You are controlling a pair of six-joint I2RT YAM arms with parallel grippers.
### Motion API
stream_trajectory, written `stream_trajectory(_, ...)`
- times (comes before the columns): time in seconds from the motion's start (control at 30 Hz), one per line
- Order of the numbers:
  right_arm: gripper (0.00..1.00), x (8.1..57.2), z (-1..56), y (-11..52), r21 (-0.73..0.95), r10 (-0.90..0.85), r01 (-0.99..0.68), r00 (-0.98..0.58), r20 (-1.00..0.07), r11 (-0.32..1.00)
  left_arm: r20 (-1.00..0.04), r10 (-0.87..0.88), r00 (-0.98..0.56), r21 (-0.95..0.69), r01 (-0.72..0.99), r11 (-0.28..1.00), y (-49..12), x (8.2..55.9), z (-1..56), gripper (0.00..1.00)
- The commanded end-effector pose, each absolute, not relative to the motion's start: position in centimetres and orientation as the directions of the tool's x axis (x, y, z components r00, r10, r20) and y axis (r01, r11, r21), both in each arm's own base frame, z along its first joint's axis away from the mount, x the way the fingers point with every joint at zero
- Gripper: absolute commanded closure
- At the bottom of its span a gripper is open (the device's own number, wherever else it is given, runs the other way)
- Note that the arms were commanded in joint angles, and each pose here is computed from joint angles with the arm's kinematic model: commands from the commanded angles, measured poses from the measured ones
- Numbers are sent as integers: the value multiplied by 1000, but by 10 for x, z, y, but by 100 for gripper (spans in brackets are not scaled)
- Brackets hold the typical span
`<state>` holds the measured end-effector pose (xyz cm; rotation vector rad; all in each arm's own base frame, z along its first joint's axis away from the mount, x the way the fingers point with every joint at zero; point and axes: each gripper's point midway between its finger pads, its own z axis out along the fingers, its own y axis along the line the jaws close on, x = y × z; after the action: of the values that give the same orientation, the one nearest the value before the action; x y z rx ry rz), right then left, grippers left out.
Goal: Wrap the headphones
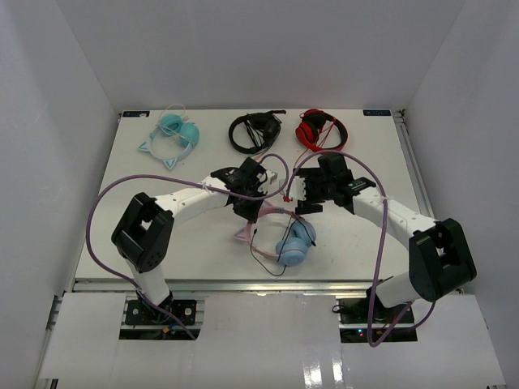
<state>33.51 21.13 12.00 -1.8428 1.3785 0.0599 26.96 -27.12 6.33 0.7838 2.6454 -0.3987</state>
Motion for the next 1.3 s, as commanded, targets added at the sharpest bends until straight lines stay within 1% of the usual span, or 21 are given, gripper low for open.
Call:
stream_trajectory(0.0, 14, 318, 137, 228, -569, -689, -804, 513, -513, -175, -488, 456, -744, -222, 611, 760, -291, 275, 99, 100)
stream_trajectory(0.2, 15, 324, 131, 220, -514, -721, -853, 411, -558, -89, -479, 453, -752, -220, 602, 768, -289, 276, 97, 100)
stream_trajectory(0.27, 16, 320, 144, 221, -500, -687, -865, 392, -612, -48, -472, 447, -760, -213, 590, 779, -285, 278, 94, 100)
stream_trajectory(0.33, 17, 313, 169, 222, -518, -640, -855, 410, -650, -21, -465, 440, -768, -211, 579, 788, -283, 279, 91, 100)
stream_trajectory(0.37, 17, 306, 180, 225, -525, -614, -851, 425, -665, -21, -461, 438, -772, -210, 575, 791, -283, 280, 89, 100)
stream_trajectory(0.47, 18, 261, 204, 234, -534, -477, -829, 541, -693, -164, -450, 437, -779, -214, 569, 794, -283, 281, 83, 100)
stream_trajectory(0.5, 18, 255, 215, 240, -572, -419, -795, 599, -682, -204, -448, 437, -780, -216, 569, 794, -283, 281, 82, 100)
stream_trajectory(0.53, 20, 234, 222, 245, -597, -339, -750, 661, -669, -284, -448, 434, -782, -223, 568, 792, -285, 281, 82, 100)
stream_trajectory(0.6, 24, 207, 221, 255, -619, -262, -694, 716, -648, -368, -450, 432, -781, -230, 569, 789, -288, 282, 84, 100)
stream_trajectory(0.67, 29, 201, 214, 265, -644, -249, -647, 757, -604, -408, -453, 430, -781, -236, 571, 787, -289, 282, 85, 100)
stream_trajectory(0.73, 34, 183, 199, 287, -642, -209, -589, 795, -570, -491, -455, 430, -780, -241, 572, 784, -290, 282, 87, 100)
stream_trajectory(0.83, 43, 180, 184, 305, -632, -221, -540, 829, -513, -556, -458, 428, -779, -245, 573, 782, -290, 282, 89, 100)
stream_trajectory(1.0, 47, 190, 166, 328, -633, -267, -496, 864, -426, -594, -455, 428, -781, -266, 578, 771, -294, 278, 90, 100)
stream_trajectory(1.27, 49, 196, 139, 351, -611, -296, -444, 895, -334, -655, -457, 430, -779, -283, 585, 760, -297, 277, 92, 100)
